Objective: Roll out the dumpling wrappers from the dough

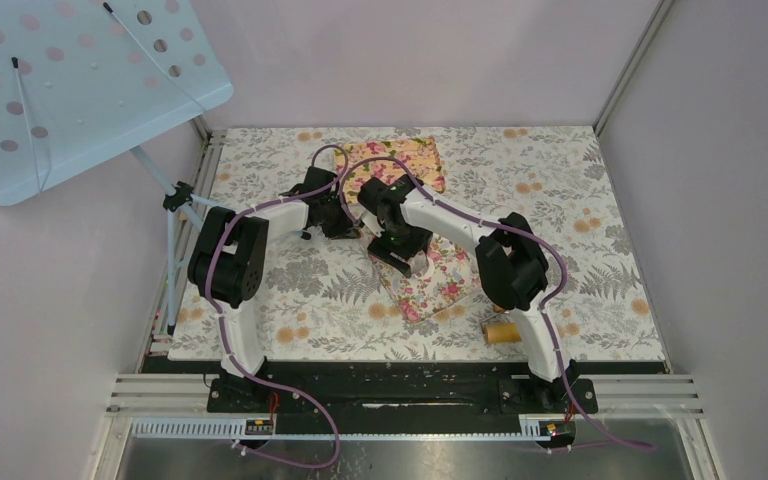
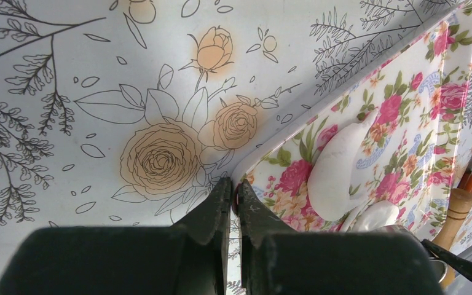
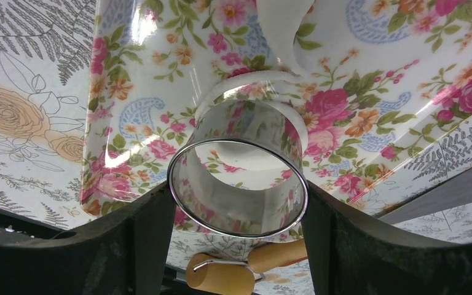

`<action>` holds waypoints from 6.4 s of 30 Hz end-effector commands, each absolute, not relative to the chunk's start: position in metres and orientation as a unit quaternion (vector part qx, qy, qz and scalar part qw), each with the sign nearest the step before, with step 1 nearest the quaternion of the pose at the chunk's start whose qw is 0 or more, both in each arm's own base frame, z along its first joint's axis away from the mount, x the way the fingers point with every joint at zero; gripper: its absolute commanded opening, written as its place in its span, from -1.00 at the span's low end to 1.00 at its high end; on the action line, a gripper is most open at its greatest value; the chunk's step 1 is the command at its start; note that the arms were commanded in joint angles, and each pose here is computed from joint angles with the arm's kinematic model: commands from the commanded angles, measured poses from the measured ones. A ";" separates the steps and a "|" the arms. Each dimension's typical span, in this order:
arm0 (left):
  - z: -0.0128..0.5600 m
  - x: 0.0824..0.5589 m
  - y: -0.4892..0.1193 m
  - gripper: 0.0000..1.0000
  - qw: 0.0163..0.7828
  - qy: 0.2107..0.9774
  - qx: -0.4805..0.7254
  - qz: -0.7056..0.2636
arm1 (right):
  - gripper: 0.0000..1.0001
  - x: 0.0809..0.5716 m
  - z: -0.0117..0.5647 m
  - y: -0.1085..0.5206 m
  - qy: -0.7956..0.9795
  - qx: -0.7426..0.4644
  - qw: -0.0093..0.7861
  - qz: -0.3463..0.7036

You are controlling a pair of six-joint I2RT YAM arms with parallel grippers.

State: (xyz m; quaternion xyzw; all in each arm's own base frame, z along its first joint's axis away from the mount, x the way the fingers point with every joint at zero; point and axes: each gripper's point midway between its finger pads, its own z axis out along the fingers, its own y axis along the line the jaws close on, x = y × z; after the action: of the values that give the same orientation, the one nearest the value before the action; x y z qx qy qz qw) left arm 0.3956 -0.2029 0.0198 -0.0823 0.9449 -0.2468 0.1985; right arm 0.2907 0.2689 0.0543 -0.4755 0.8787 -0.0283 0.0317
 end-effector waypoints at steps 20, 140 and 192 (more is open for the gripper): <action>0.008 0.386 -0.208 -0.58 0.165 0.924 -0.101 -0.330 | -0.95 0.307 0.073 0.281 0.881 -0.461 0.099 -0.030; 0.016 0.392 -0.205 -0.35 0.146 0.884 -0.140 -0.422 | -0.98 0.299 0.054 0.250 0.890 -0.451 0.014 -0.057; 0.015 0.390 -0.207 -0.34 0.140 0.882 -0.143 -0.428 | -0.99 0.308 0.086 0.257 0.876 -0.476 0.051 -0.063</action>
State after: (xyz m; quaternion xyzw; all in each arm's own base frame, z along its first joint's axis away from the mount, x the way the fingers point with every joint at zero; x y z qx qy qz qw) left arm 0.3951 -0.2108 0.0286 -0.1365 0.8768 -0.4370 0.1471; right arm 0.3181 0.2661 0.0643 -0.4692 0.8789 -0.0737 0.0434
